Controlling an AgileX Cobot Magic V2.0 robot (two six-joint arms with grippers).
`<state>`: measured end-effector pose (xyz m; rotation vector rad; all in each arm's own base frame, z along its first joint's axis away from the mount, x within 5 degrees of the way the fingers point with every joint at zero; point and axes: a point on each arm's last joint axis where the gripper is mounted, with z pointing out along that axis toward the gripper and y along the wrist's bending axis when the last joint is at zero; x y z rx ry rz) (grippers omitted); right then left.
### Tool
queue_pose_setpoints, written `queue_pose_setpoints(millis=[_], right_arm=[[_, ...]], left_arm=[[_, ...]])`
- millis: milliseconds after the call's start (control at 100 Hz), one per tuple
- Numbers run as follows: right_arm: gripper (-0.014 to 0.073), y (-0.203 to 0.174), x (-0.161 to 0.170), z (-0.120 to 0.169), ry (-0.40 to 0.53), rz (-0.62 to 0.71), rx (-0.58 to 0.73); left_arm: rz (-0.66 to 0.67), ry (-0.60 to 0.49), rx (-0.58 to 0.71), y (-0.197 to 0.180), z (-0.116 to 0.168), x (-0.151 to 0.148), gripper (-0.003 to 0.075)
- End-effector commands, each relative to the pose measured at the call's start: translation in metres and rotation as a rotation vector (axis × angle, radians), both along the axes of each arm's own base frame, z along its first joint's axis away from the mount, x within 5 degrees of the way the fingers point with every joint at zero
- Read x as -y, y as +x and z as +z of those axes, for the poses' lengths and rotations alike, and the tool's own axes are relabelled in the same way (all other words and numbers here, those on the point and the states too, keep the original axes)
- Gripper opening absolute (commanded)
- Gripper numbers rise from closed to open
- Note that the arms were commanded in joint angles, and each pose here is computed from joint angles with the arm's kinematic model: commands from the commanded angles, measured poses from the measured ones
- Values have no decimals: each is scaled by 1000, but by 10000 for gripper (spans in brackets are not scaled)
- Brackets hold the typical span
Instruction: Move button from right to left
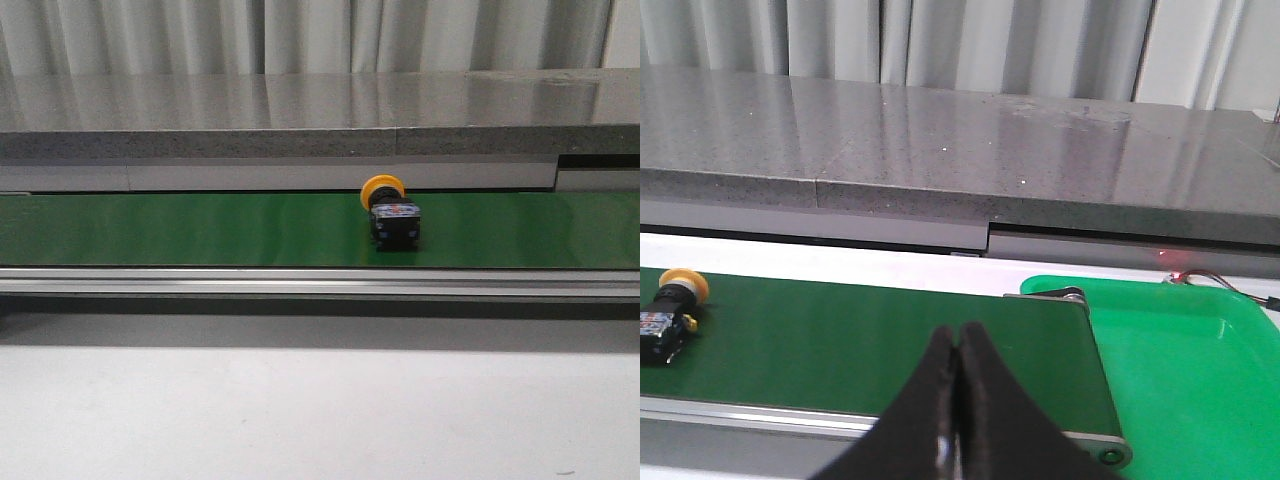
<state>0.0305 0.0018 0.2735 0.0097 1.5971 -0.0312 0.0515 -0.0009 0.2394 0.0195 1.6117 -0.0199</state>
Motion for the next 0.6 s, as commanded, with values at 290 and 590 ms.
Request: queue_pose_setpoints(millis=[290,590], right_arm=[[-67,-5,0,15,-1,-5,119],[-67,-5,0,15,-1,-5,119]], left_arm=[[-6,-1,-37,32,85,2,-20],[-5,-9,-244,97,111,5,84]])
